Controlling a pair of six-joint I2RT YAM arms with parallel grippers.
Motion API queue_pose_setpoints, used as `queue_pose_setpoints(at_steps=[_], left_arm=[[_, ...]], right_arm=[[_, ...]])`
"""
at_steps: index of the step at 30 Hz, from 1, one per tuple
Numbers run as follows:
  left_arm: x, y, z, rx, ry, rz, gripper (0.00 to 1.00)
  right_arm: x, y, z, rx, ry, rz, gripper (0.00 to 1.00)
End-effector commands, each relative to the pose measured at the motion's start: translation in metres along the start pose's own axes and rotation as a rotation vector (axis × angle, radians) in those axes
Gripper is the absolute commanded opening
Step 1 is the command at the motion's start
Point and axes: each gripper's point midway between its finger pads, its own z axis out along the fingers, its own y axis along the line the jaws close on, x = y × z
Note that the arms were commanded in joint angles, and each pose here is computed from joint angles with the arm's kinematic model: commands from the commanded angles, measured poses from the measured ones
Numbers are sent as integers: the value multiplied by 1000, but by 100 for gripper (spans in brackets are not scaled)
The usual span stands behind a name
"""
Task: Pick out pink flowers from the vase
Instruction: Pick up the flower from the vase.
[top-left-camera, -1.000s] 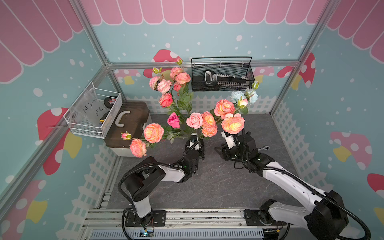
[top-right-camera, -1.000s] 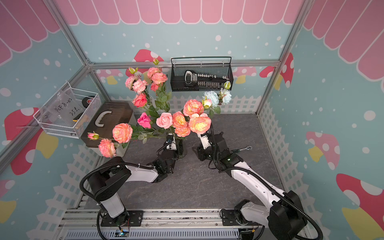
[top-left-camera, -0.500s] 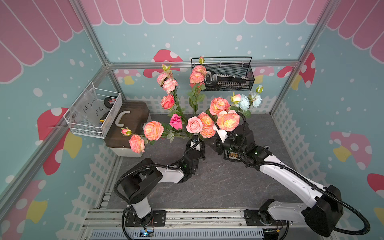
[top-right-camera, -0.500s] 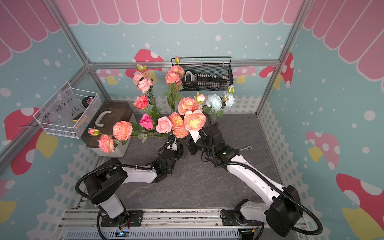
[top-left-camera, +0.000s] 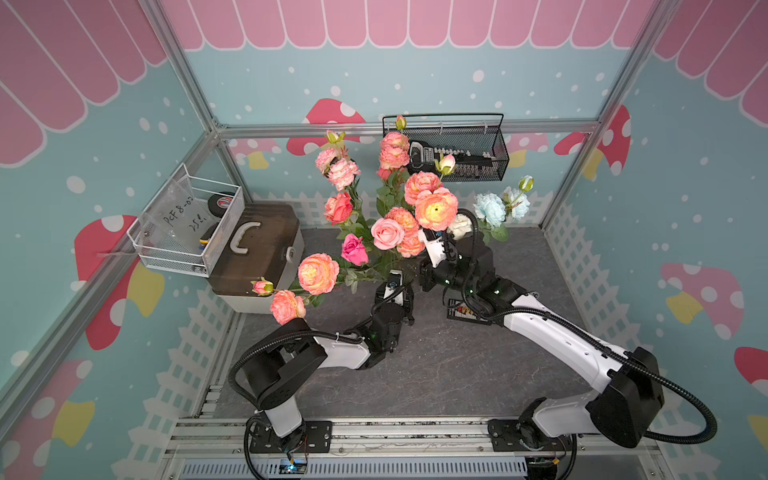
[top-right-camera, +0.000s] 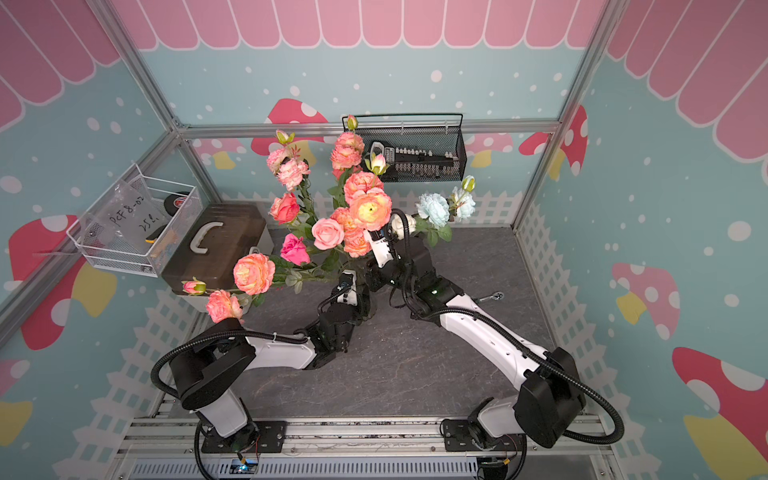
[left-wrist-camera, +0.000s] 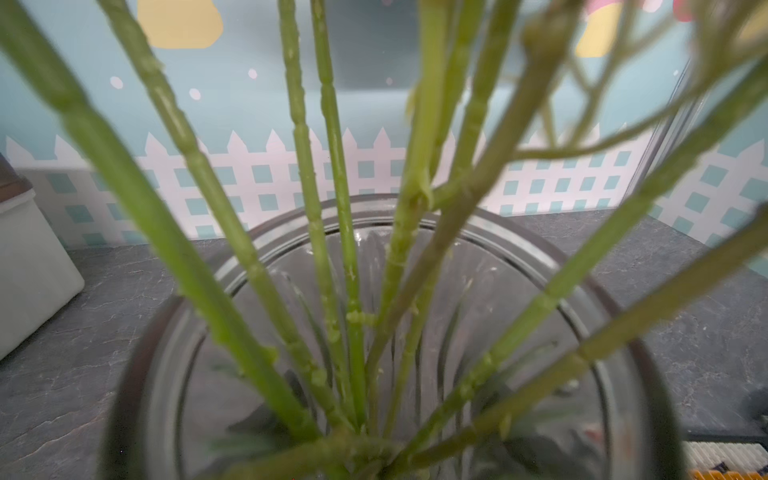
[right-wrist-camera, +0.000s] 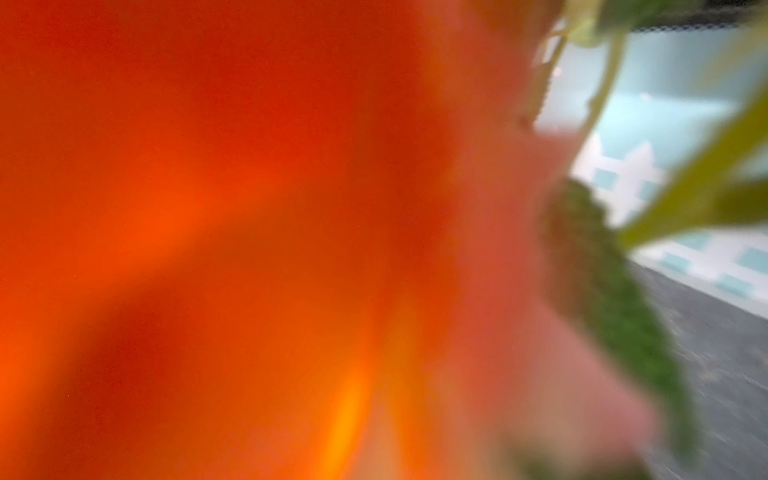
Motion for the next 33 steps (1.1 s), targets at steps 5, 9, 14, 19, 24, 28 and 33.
queue_pose_setpoints(at_steps=[5, 9, 14, 19, 24, 28, 33], left_arm=[[27, 9, -7, -20, 82, -42, 0], [23, 16, -4, -42, 82, -67, 0], [21, 16, 0, -47, 79, -48, 0], [22, 15, 1, -39, 80, -36, 0], [25, 13, 1, -29, 90, -24, 0], [25, 12, 0, -24, 91, -8, 0], [28, 11, -2, -24, 92, -3, 0]], right_arm=[[-23, -44, 1, 76, 32, 90, 52], [-12, -28, -12, -34, 59, 78, 57], [5, -19, -32, -53, 78, 64, 52], [4, -13, -36, -78, 59, 55, 45], [-11, -16, -27, -75, 30, 42, 45], [-26, -20, -14, -71, 3, 33, 44], [-45, -26, 4, -67, -37, 32, 42]])
